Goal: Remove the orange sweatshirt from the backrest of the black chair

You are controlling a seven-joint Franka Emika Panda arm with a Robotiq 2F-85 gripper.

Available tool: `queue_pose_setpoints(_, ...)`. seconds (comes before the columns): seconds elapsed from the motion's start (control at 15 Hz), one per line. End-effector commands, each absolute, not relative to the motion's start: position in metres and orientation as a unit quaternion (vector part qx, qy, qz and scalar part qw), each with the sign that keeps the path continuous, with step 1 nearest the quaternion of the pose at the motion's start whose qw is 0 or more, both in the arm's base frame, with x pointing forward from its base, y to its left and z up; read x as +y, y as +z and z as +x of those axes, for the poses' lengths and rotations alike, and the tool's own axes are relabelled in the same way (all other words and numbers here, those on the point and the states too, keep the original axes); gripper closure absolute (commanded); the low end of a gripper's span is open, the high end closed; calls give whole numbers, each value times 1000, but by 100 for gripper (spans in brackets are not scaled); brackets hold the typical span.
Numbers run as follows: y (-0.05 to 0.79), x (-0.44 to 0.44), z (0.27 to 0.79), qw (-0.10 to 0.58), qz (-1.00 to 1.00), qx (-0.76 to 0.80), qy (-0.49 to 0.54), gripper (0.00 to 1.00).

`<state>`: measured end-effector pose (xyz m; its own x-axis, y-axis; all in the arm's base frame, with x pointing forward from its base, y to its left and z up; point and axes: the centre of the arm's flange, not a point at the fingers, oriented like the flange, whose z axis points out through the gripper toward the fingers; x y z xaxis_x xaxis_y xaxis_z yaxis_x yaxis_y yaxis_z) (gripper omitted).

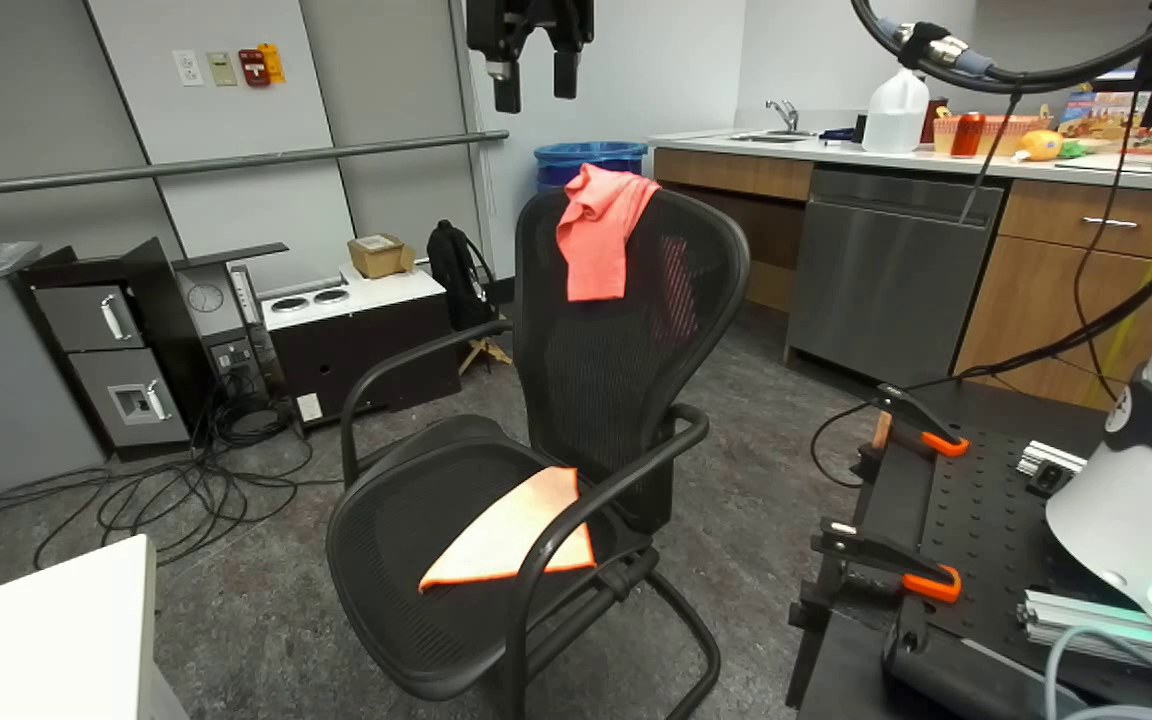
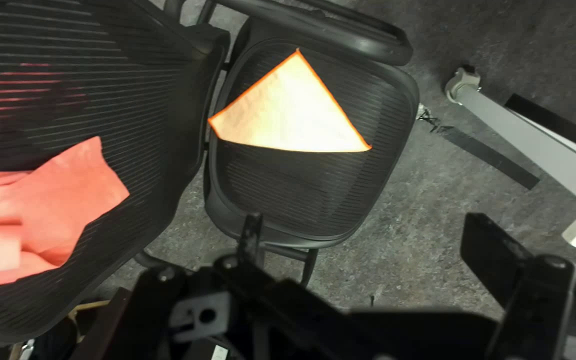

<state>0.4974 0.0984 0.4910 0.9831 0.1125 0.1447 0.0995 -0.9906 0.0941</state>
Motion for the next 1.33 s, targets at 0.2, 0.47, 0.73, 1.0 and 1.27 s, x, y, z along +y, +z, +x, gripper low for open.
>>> queue_pose_setpoints(0.2, 499, 41, 520, 138, 984, 25, 113, 0)
queue_pose_setpoints(0.47, 514, -12, 534, 192, 974, 20, 122, 0)
queue_pose_setpoints(0.73, 518, -43, 541, 243, 962, 11, 122, 0)
queue_pose_setpoints(1.0, 514, -46, 533, 245, 963, 13, 114, 0)
queue_pose_setpoints(1.27, 514, -47, 537, 249, 962, 10, 115, 0)
